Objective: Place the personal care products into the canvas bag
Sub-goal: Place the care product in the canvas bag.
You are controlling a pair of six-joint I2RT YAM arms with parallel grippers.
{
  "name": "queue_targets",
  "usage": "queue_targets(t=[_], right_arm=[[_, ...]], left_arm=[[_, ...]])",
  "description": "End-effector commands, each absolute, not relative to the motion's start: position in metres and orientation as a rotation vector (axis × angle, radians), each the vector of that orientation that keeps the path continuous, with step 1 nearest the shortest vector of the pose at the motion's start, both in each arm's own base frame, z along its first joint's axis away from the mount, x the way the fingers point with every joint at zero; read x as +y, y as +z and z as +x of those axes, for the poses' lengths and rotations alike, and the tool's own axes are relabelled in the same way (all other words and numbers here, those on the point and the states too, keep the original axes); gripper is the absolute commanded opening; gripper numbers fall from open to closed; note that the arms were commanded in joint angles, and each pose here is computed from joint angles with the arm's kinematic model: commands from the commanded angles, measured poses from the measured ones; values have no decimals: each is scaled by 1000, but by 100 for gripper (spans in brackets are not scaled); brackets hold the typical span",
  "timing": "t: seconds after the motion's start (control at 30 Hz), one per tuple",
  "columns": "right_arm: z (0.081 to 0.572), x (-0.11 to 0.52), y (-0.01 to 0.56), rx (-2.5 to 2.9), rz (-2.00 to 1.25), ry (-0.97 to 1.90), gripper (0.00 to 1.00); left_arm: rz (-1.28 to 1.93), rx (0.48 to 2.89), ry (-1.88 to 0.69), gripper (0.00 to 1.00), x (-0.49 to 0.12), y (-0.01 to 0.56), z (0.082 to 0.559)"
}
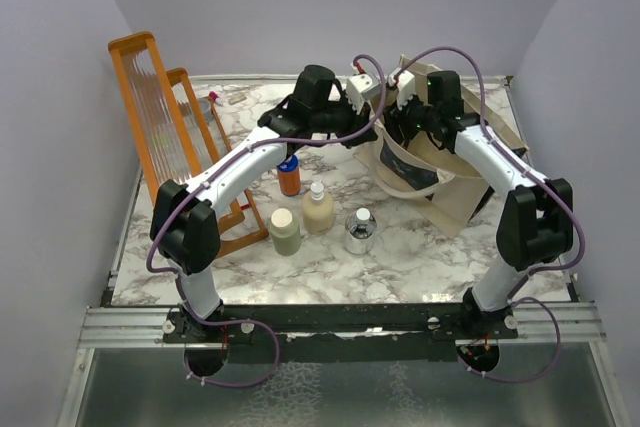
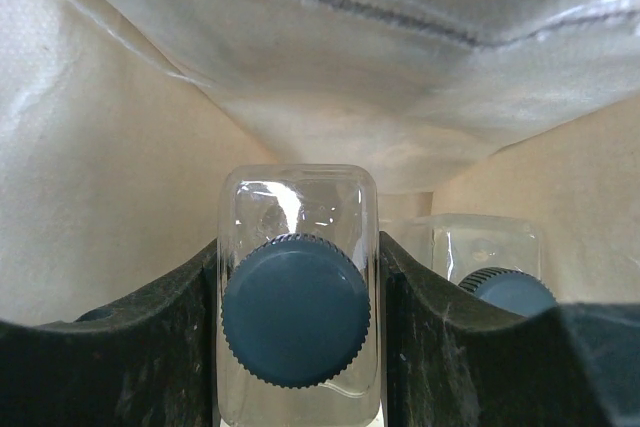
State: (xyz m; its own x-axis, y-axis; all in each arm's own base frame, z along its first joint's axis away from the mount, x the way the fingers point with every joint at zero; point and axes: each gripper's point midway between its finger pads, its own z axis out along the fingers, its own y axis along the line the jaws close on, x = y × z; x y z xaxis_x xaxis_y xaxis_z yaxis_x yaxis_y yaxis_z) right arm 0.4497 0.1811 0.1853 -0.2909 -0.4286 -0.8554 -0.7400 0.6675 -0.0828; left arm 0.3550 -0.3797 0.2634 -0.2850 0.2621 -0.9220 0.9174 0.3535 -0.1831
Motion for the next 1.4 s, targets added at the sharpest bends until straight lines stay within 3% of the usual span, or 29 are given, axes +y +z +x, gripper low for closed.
queue_targets(t=[0.0,0.63,1.37], right_arm=[[464,193,213,1771,-929,379,4],[461,191,160,1866,-909,404,13],[461,196,207,1813,-901,425,61]], left_arm=[[1069,1614,-985,0,-380,320,343],[1092,1620,-938,0,-377,315,347],[1097,1705,-885,0,-371,277,353]])
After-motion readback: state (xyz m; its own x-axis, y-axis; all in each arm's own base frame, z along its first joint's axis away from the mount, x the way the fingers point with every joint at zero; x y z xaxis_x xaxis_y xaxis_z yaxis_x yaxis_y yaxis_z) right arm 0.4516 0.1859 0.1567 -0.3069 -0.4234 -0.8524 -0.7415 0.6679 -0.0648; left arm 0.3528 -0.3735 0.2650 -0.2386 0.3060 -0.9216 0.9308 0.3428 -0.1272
